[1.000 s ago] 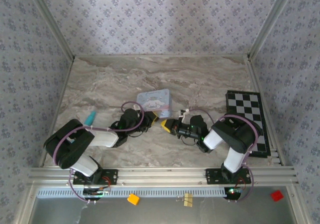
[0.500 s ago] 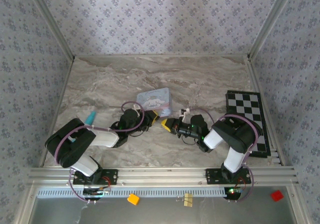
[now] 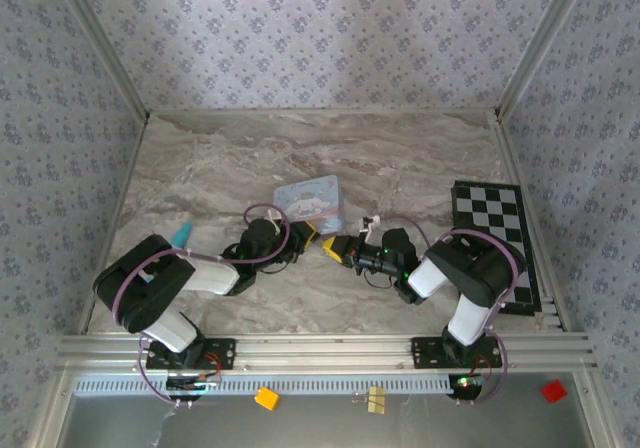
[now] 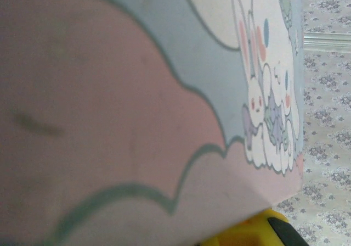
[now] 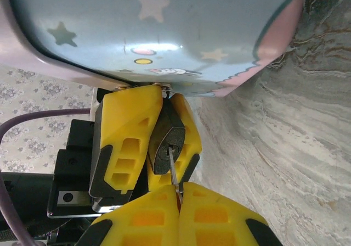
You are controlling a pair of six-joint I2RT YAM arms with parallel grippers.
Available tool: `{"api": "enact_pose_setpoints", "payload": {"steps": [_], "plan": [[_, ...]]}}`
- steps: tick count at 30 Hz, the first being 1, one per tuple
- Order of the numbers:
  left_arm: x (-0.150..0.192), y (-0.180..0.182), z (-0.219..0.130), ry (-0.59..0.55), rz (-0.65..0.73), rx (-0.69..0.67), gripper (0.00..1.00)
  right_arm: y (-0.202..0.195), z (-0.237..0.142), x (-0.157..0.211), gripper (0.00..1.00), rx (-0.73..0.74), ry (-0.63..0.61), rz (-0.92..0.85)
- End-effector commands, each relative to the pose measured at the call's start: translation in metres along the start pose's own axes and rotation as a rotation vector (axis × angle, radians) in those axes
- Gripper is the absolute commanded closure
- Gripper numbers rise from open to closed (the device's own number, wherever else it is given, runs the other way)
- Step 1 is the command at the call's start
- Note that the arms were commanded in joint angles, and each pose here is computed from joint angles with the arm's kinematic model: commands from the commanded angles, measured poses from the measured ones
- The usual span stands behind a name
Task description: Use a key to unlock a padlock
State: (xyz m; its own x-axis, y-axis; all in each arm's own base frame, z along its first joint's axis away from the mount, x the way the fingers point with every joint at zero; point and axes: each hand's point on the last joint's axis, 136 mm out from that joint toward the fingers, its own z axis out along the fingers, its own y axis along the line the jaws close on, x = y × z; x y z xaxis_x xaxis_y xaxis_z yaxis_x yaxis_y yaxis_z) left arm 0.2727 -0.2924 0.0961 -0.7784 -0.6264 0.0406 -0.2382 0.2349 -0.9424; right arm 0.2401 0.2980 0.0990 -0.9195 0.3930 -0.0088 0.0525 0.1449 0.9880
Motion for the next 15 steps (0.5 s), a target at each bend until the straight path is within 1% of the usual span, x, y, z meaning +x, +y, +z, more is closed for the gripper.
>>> {"api": "enact_pose_setpoints", "payload": {"steps": [1, 11, 15], "plan": [[0.013, -0.019, 0.003, 0.060, 0.022, 0.070, 1.00, 0.024, 0.002, -0.004, 1.00, -0.072, -0.002, -0.029], [0.018, -0.029, 0.000, 0.083, 0.025, 0.102, 1.00, 0.015, 0.003, -0.007, 1.00, -0.050, -0.007, -0.022], [0.024, -0.035, -0.003, 0.106, 0.047, 0.088, 1.00, 0.009, 0.003, -0.012, 1.00, -0.038, -0.002, -0.016]]}}
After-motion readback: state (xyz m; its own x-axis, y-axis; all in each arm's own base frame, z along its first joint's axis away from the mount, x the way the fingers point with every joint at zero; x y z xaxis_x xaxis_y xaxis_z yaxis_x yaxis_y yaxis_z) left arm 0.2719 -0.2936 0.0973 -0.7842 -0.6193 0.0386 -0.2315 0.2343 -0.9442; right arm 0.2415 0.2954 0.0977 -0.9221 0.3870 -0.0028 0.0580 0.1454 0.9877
